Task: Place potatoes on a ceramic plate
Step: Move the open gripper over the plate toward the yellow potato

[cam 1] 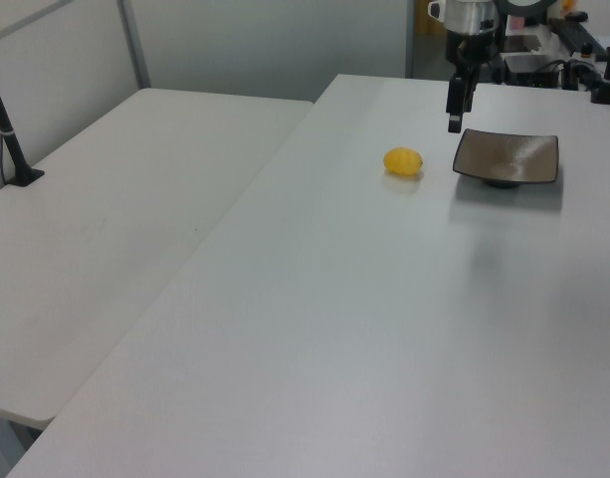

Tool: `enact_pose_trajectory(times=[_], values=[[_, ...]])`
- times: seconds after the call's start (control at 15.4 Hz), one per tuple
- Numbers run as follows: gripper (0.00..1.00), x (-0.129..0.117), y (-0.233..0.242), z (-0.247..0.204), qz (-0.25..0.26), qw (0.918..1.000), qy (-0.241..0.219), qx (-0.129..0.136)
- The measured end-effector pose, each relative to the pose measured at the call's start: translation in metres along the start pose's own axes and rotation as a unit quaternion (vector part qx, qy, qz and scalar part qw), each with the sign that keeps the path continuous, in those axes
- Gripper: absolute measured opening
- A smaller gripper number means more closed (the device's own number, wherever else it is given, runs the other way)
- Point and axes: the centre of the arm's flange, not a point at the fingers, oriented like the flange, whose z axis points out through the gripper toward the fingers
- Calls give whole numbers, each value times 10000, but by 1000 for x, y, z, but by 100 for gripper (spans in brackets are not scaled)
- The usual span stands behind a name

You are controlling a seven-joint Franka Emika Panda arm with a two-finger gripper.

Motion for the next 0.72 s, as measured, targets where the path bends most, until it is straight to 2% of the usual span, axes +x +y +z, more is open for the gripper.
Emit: enact_pose_trajectory(times=[0.72], values=[[100, 1, 3, -1, 26, 10000, 47, -2]])
